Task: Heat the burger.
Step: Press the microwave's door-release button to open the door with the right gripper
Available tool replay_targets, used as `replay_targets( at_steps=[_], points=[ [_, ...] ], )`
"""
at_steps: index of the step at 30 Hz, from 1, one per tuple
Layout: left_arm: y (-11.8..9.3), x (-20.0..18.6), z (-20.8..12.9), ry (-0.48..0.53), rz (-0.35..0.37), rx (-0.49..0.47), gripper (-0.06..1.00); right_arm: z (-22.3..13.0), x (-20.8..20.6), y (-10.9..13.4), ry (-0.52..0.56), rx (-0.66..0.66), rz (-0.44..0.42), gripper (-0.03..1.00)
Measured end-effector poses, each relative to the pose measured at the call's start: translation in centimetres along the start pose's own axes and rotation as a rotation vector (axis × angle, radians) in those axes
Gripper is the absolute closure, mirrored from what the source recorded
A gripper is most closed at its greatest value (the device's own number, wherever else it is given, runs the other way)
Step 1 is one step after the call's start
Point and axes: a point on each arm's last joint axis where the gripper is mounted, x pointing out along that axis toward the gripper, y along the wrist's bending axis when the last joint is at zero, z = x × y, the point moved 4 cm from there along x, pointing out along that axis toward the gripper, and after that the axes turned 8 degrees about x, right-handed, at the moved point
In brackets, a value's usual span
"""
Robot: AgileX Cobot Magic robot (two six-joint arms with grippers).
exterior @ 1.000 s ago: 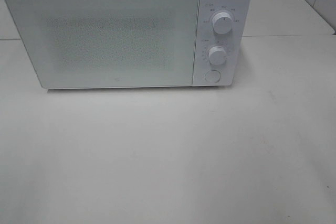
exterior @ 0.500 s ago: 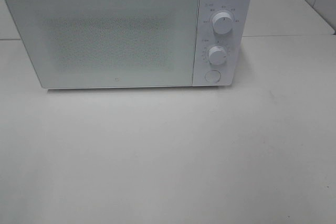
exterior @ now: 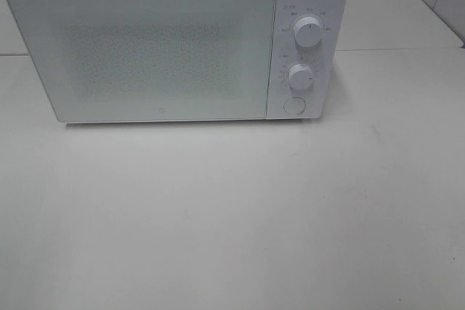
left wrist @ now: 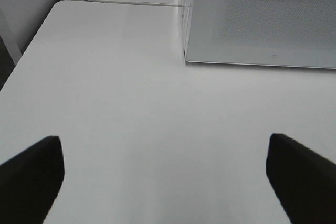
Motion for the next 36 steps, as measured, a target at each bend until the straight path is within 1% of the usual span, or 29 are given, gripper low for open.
replay_targets(
  at_steps=[17,22,24,26,32,34,36],
  points=[
    [0.0,0.0,0.0,0.0,0.0,0.0,-0.05,0.0,0.0,0.0,0.0,0.0,0.0,0.2],
    [0.0,0.0,0.0,0.0,0.0,0.0,-0.05,0.5,-0.2,0.1,-0.004,0.0,0.001,0.2],
    [0.0,0.0,0.0,0.0,0.0,0.0,-0.05,1.7,0.7,0.4,0.012,-0.004,-0.001,0.2],
    [0.0,0.0,0.0,0.0,0.0,0.0,-0.05,2.1,1.1,0.6,0.014,-0.006,0.0,0.2],
    [0.0,0.0,0.0,0.0,0.0,0.0,-0.05,4.9,3.5,1.4,-0.034,-0.014,0.018,0.2],
    [0.0,0.0,0.0,0.0,0.0,0.0,-0.05,5.2,4.0,1.5,-0.038,-0.015,0.02,0.2],
    [0.0,0.0,0.0,0.0,0.0,0.0,-0.05,6.0,5.3,1.8,-0.036,-0.019,0.023,0.2]
  ],
)
